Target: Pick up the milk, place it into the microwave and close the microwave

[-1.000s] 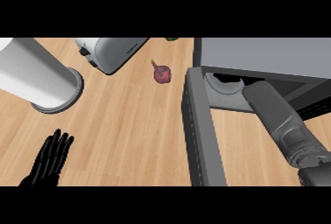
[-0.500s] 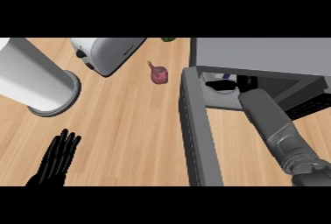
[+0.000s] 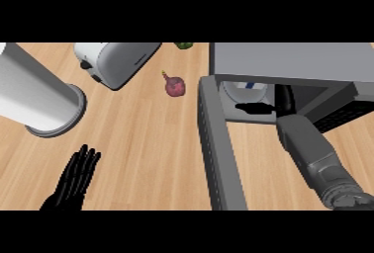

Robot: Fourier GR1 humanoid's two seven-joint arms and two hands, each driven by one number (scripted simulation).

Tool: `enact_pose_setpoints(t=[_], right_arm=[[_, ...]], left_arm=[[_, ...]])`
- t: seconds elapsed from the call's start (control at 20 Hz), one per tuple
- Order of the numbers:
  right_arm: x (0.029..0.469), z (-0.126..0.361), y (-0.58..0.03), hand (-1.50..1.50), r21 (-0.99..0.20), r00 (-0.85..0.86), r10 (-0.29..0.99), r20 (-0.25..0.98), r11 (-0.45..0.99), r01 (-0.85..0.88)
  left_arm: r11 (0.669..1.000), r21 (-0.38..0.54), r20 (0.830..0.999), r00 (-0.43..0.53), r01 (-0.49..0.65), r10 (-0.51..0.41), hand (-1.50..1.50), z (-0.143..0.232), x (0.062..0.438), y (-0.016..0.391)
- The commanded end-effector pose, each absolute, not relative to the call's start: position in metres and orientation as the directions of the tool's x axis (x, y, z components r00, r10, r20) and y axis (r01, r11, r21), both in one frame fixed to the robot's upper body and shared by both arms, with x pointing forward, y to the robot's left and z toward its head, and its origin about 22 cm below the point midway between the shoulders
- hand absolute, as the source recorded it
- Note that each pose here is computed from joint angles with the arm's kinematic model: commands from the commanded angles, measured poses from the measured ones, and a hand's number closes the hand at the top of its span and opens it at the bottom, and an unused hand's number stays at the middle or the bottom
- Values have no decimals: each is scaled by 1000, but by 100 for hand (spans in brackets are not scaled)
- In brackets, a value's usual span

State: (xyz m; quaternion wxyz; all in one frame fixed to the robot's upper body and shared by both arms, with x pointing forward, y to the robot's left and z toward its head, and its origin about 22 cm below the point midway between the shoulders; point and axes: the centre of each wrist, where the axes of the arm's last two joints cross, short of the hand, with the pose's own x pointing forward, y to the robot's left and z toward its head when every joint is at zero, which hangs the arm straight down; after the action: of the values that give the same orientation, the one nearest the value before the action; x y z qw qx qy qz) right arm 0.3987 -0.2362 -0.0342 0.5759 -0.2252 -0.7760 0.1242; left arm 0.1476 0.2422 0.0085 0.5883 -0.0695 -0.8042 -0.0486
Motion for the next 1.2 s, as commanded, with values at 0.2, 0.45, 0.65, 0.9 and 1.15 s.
enact_pose_setpoints(t=[0.2,0.45,0.65,0.9,1.15], right_arm=[[369,-71,-245,-150,-340,-267,366,891,930,140],[352,-90,-242,-150,-248,-250,250,935,968,41],[333,-102,-274,-150,-215,-249,210,945,977,7],[315,-118,-273,-150,-25,-257,20,966,1000,-17],[285,-138,-282,-150,65,-285,-84,955,995,-74]], left_arm=[[982,-12,955,-290,189,67,-150,16,155,226],[982,-5,956,-288,191,61,-150,18,159,212],[981,9,954,-296,192,49,-150,6,159,224],[977,-31,962,-259,212,87,-150,17,151,220],[947,-26,976,-197,319,93,150,10,154,205]])
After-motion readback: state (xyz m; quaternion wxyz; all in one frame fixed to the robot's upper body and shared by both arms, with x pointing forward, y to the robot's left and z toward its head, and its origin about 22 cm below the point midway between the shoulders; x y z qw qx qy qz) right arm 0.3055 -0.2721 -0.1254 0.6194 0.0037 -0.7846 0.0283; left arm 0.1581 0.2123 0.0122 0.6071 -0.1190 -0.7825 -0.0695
